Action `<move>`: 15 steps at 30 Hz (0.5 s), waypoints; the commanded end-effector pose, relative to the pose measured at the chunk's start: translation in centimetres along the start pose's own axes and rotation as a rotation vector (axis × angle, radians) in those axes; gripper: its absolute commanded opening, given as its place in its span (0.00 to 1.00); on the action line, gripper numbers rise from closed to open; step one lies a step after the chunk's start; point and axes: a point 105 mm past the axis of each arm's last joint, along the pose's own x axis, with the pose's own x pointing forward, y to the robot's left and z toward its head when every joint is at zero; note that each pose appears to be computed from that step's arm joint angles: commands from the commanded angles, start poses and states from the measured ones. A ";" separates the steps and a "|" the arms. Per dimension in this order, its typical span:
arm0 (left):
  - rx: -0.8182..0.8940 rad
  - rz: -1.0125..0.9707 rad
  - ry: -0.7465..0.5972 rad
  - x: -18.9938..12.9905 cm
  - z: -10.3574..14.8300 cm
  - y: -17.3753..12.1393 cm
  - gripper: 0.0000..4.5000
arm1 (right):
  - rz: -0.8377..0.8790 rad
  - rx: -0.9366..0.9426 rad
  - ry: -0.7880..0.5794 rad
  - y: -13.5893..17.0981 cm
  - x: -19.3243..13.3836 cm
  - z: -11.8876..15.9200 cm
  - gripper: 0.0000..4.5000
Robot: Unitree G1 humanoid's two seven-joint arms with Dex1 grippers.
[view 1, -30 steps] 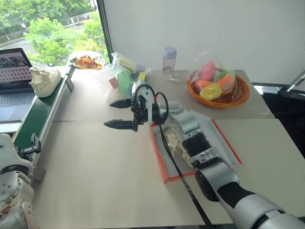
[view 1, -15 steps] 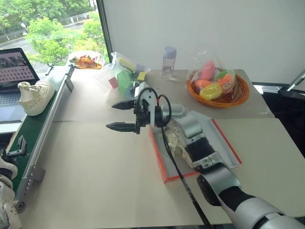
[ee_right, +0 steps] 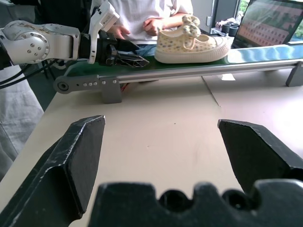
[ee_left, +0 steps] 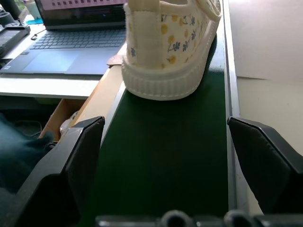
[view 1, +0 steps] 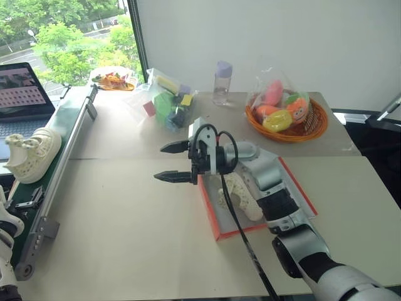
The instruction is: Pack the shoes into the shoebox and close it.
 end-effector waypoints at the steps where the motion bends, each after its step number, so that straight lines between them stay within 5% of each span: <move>1: 0.041 0.000 -0.040 0.7 1.7 0.7 0.99 | -0.015 -0.031 -0.037 0.1 -0.5 1.4 1.00; 9: -0.003 0.000 0.056 1.7 -0.3 0.7 0.99 | -0.074 -0.037 -0.027 -0.5 -1.0 1.4 1.00; 15: -0.068 -0.128 0.082 1.8 -1.2 -2.4 0.64 | -0.111 -0.054 -0.013 -1.1 -1.3 1.6 1.00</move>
